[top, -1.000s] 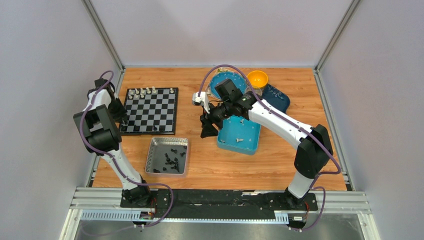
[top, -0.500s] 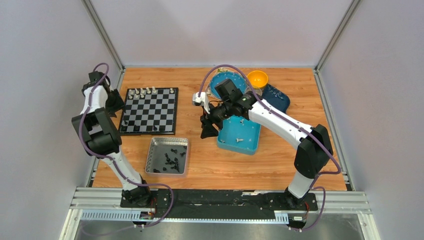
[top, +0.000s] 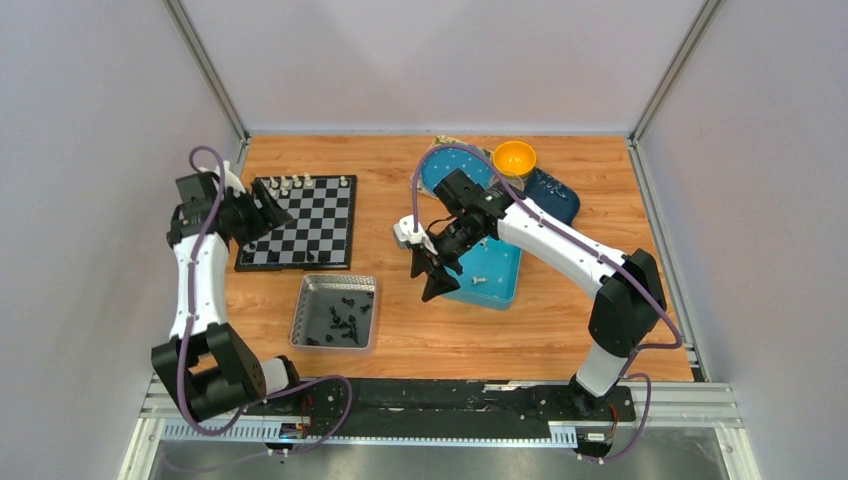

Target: Set up the chess pieces on the board

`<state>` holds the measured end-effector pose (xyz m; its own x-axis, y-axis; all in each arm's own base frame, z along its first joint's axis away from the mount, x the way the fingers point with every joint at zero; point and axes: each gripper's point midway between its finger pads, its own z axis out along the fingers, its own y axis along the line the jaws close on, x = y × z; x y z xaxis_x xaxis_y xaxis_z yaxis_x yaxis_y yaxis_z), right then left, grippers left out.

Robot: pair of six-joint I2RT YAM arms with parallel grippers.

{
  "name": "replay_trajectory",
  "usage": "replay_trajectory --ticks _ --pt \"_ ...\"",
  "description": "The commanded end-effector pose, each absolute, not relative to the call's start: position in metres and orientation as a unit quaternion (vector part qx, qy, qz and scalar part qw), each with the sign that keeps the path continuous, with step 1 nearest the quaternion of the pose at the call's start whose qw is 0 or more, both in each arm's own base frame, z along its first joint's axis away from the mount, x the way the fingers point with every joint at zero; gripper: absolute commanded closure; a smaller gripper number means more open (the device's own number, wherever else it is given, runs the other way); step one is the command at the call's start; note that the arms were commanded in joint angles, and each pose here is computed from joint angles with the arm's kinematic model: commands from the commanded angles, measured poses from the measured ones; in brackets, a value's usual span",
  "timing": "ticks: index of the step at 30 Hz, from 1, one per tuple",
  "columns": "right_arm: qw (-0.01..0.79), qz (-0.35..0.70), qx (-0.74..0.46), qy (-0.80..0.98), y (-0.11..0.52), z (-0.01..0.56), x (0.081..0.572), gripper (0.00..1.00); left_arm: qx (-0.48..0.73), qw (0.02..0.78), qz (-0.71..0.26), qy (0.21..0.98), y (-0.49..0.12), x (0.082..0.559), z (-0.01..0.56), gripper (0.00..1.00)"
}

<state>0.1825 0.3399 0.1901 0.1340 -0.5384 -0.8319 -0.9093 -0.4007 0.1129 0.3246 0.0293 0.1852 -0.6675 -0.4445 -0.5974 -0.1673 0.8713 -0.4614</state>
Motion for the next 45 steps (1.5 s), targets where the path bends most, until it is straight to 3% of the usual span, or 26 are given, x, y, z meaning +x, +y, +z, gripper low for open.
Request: replay_trajectory --ticks 1,8,12,20,24,32,45 --pt "0.226 0.444 -0.781 0.377 0.342 0.204 0.161 0.37 -0.124 0.385 -0.258 0.877 -0.024 0.288 0.185 0.23" --pt "0.257 0.391 -0.783 0.410 0.402 0.203 0.174 0.40 -0.152 0.426 -0.215 0.866 -0.023 0.245 0.164 0.20" --pt "0.301 0.378 -0.702 0.523 0.449 0.206 0.198 0.43 -0.186 0.422 -0.214 0.861 -0.022 0.240 0.162 0.17" --pt "0.265 0.381 -0.579 0.670 0.488 0.177 0.211 0.58 -0.348 0.409 -0.193 0.821 -0.001 0.244 0.169 0.13" --pt "0.247 0.371 -0.547 0.708 0.499 0.157 0.217 0.59 -0.386 0.396 -0.180 0.813 0.005 0.240 0.169 0.14" --pt "0.228 0.334 -0.521 0.751 0.517 0.120 0.220 0.58 -0.462 0.380 -0.066 0.798 0.042 0.211 0.157 0.15" --pt "0.217 0.265 -0.527 0.778 0.518 0.068 0.224 0.58 -0.449 0.382 -0.080 0.803 0.031 0.197 0.149 0.17"
